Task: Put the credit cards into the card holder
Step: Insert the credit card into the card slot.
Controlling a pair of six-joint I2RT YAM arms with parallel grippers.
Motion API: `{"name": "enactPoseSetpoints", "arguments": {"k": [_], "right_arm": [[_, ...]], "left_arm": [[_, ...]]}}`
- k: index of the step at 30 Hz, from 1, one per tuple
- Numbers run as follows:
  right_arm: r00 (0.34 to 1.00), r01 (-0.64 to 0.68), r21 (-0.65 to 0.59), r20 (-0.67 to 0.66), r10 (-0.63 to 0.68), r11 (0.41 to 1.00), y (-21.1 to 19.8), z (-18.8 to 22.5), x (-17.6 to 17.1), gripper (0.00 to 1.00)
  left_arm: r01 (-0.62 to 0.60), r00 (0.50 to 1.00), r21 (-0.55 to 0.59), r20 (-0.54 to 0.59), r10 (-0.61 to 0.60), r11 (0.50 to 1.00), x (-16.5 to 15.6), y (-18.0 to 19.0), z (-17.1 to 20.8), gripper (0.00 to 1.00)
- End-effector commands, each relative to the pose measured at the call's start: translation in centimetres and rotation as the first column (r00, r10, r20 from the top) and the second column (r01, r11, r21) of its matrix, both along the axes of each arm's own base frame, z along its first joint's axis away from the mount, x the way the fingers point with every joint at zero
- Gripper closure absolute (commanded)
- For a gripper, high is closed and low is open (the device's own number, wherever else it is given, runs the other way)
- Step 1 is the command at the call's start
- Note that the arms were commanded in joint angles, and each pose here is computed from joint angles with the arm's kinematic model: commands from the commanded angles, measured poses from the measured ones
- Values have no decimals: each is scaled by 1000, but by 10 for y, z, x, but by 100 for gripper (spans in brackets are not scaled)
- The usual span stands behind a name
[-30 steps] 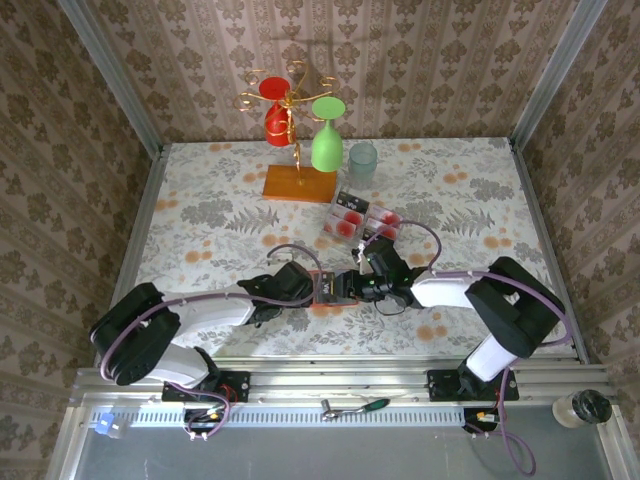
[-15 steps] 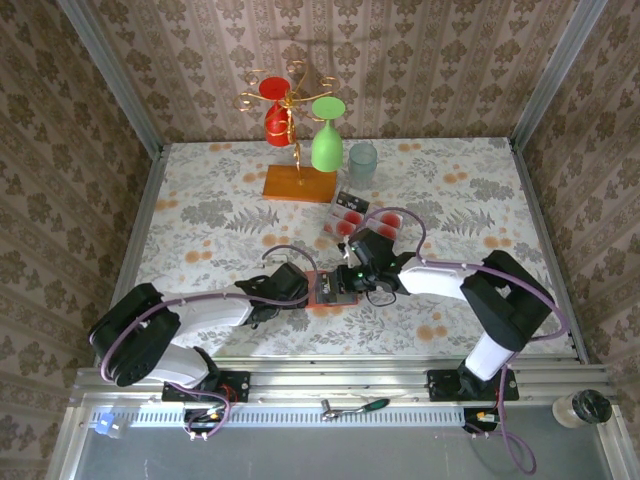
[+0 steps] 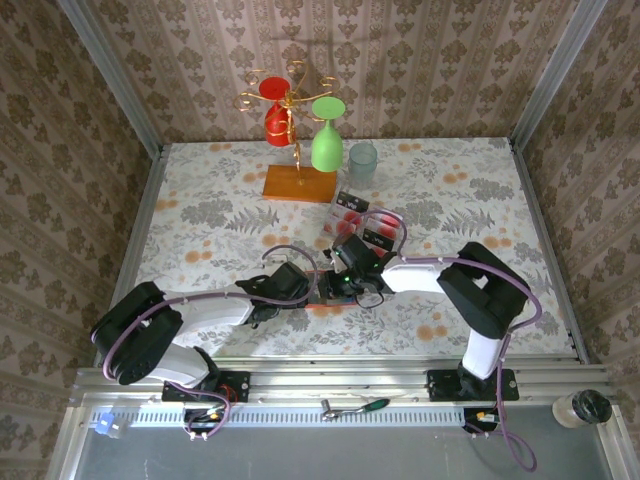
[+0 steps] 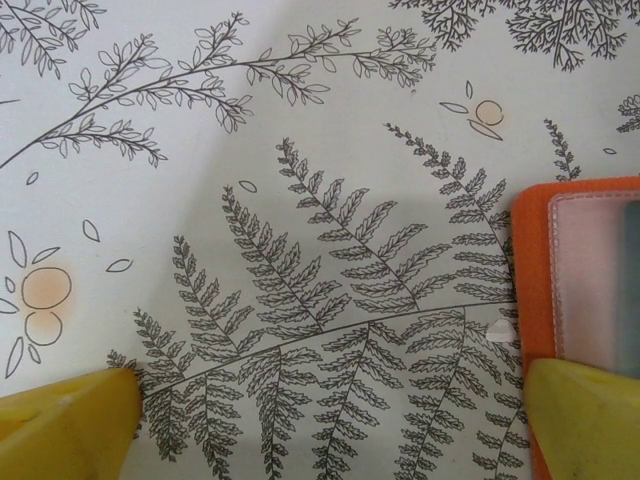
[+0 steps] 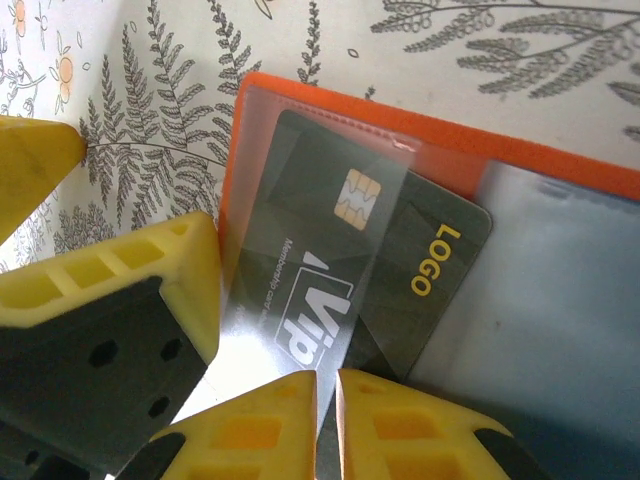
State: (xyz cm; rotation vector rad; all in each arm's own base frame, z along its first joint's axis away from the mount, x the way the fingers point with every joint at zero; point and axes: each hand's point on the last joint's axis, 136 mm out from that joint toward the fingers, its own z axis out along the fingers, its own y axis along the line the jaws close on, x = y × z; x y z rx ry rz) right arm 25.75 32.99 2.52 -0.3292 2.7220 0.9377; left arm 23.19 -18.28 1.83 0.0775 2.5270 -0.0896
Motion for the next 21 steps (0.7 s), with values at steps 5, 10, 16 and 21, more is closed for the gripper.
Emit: {"name": "enactPoseSetpoints", "arguments": {"k": [5,10,16,21], "right_arm": [[1000,-13,5,-12,13,1000,8,10,1,85],[999,-5,5,38,5,1000,1,32,6,84],[998,10,-33,57,-8,999,-12,30,14,84],[999,13,-49,43,-11,999,-12,19,21,85]], "left_arm": [[-9,1000,12,-6,9,1000,2,7,9,0],[-17,1000,15,-20,17,1000,-1,12,5,0],[-14,999,25,-37,15,1000,-3,13,-5,0],[-11,999,37,-42,12,999,-3,13,-9,0]]}}
